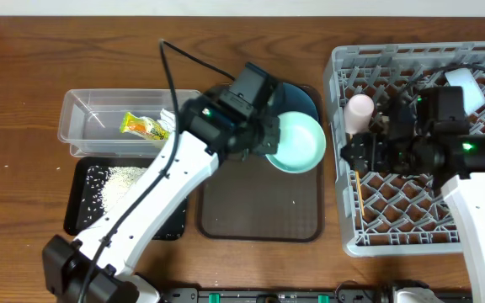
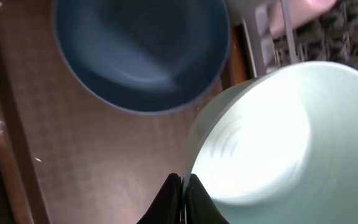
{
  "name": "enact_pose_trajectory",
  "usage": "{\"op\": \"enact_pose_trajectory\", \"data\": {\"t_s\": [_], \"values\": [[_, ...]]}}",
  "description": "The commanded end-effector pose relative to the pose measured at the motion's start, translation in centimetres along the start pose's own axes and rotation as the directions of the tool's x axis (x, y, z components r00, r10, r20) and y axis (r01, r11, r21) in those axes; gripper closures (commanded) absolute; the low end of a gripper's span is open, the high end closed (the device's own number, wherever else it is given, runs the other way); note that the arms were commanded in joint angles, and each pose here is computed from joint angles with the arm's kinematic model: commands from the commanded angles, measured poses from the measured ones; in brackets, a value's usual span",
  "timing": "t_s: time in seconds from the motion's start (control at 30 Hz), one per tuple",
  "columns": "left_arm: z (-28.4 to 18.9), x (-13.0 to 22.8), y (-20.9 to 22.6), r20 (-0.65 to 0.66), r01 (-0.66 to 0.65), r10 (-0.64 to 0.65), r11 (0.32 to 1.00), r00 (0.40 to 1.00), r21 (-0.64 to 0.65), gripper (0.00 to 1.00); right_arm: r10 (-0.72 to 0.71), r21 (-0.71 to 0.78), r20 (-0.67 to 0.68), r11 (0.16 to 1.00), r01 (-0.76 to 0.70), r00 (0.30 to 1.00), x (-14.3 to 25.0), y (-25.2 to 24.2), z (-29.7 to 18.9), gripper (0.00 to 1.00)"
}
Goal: Sort waste into correct bins and load items into the dishwasher rack
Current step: 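Move the left gripper to the teal plate and grasp its rim, then lift the teal plate with the left gripper and pass it to the right gripper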
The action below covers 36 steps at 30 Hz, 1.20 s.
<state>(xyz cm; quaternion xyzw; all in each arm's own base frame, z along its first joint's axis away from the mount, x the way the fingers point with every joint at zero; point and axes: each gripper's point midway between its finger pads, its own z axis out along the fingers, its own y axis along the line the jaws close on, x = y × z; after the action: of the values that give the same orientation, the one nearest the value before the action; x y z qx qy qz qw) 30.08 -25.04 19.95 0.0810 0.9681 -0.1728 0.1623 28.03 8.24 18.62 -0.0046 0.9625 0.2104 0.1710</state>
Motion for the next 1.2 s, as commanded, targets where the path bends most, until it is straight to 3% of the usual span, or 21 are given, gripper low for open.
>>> {"op": "enact_pose_trajectory", "data": {"t_s": [0.0, 0.17, 0.3, 0.43, 0.6, 0.8, 1.17], "values": [[0.5, 0.6, -0.8, -0.017, -0.043, 0.043, 0.999, 0.999, -0.004, 0.94, -0.043, -0.065, 0.009, 0.997, 0.044, 0.999, -0.2, 2.3, -0.2, 0.16], [0.9, 1.0, -1.3, -0.031, -0.056, 0.056, 0.998, 0.998, -0.003, 0.94, -0.082, -0.119, 0.016, 0.989, 0.083, 0.997, -0.3, 4.0, 0.0, 0.18], [0.9, 1.3, -1.5, -0.040, -0.055, 0.055, 0.998, 0.998, 0.004, 0.94, -0.088, -0.121, 0.021, 0.989, 0.090, 0.996, -0.4, 4.1, 0.1, 0.26], [1.0, 1.2, -1.2, -0.032, -0.062, 0.061, 0.998, 0.998, -0.018, 0.94, -0.088, -0.148, 0.015, 0.985, 0.089, 0.996, -0.3, 4.5, 0.1, 0.25], [1.0, 0.3, 1.0, 0.021, -0.061, 0.065, 0.987, 0.998, -0.146, 0.94, -0.087, -0.168, 0.007, 0.982, 0.086, 0.996, -0.1, 4.9, 0.0, 0.25], [1.5, 1.0, 1.5, 0.001, -0.053, 0.054, 0.986, 0.999, -0.158, 0.94, -0.087, -0.169, 0.010, 0.982, 0.088, 0.996, -0.2, 4.9, 0.0, 0.23], [1.9, 2.8, -1.8, -0.086, -0.039, 0.041, 0.999, 0.995, 0.019, 0.94, -0.082, -0.122, 0.003, 0.989, 0.082, 0.997, -0.4, 3.9, 0.7, 0.28]]}}
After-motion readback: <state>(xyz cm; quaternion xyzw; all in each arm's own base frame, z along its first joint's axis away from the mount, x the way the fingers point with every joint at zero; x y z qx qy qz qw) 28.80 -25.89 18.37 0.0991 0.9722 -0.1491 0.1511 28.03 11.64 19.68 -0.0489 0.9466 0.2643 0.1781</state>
